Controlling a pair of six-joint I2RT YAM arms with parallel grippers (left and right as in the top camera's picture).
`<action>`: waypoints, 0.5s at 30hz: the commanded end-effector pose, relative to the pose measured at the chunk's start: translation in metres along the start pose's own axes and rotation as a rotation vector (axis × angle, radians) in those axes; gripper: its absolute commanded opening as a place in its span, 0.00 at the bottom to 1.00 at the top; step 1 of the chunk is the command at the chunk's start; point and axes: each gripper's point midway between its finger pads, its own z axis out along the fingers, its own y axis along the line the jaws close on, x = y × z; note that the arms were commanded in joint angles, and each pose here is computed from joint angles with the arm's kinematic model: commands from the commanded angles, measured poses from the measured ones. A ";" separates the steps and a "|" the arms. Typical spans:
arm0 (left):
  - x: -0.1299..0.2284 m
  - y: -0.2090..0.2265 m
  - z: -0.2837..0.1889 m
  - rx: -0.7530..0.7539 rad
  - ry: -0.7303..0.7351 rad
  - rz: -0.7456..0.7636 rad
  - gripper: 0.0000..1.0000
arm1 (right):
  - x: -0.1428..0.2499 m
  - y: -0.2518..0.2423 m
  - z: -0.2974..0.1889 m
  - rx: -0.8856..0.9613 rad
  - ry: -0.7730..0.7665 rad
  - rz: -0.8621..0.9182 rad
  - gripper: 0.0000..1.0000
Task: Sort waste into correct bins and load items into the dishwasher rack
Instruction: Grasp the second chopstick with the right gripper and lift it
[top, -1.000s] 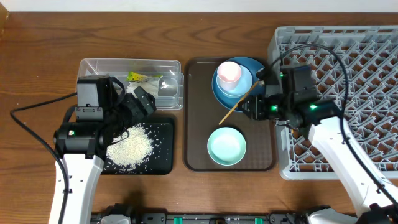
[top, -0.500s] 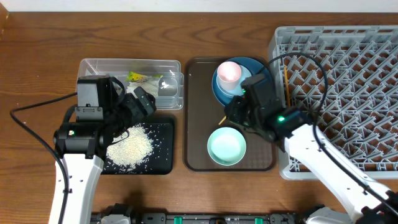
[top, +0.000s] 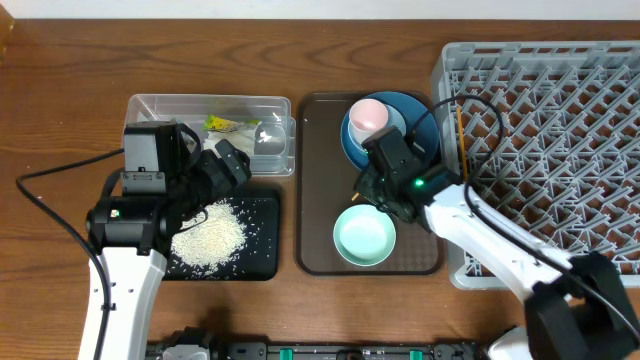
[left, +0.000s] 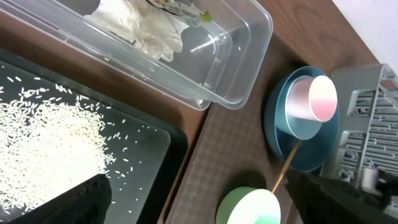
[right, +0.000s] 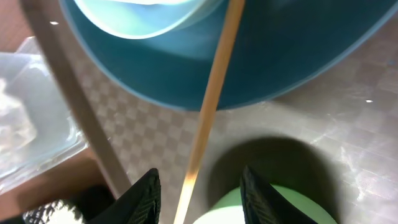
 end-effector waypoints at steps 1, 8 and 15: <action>-0.004 0.000 -0.002 -0.002 -0.012 0.012 0.96 | 0.002 0.006 0.007 -0.011 0.013 0.033 0.41; -0.004 0.000 -0.002 -0.002 -0.012 0.012 0.96 | 0.012 0.009 0.021 -0.013 0.046 0.022 0.37; -0.004 0.000 -0.002 -0.002 -0.012 0.012 0.96 | 0.012 0.009 0.021 -0.013 0.048 0.022 0.25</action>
